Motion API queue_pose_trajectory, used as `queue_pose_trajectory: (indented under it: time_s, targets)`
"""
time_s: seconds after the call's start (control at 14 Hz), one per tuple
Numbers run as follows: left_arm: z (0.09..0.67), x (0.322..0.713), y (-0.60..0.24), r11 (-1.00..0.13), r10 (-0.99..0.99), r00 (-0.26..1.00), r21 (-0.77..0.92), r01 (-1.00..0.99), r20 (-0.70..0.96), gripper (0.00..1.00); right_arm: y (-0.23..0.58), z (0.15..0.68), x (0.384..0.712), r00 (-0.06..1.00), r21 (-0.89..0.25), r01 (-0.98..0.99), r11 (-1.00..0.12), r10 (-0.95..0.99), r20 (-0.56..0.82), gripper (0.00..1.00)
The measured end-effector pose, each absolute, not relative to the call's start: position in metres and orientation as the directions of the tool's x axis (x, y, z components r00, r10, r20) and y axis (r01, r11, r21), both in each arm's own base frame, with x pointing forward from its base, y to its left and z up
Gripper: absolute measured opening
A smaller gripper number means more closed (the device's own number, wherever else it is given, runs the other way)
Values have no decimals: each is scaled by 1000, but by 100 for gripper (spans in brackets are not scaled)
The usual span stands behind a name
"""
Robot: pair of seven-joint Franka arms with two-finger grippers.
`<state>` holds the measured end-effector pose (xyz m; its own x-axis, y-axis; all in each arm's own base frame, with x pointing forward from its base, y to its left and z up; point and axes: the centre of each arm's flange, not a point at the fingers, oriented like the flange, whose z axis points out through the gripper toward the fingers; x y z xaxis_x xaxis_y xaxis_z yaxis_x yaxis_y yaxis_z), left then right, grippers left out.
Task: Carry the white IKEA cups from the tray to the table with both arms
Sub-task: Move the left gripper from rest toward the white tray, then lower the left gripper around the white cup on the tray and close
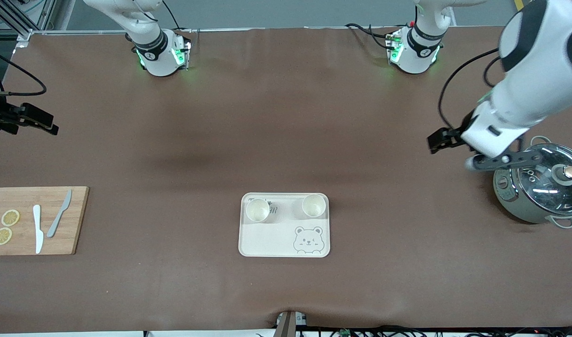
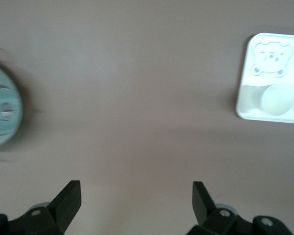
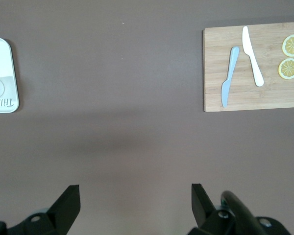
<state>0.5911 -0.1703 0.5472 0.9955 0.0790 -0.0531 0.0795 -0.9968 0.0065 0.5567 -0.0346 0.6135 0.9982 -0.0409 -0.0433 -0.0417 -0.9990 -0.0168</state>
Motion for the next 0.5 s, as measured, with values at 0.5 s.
queue_pose_trajectory:
  time_s: [0.5]
  targets:
    - [463,635,-278,-970,212,977,124,209,16,100,-35,612,560,999,-17,-42,-999,-41,-33,100]
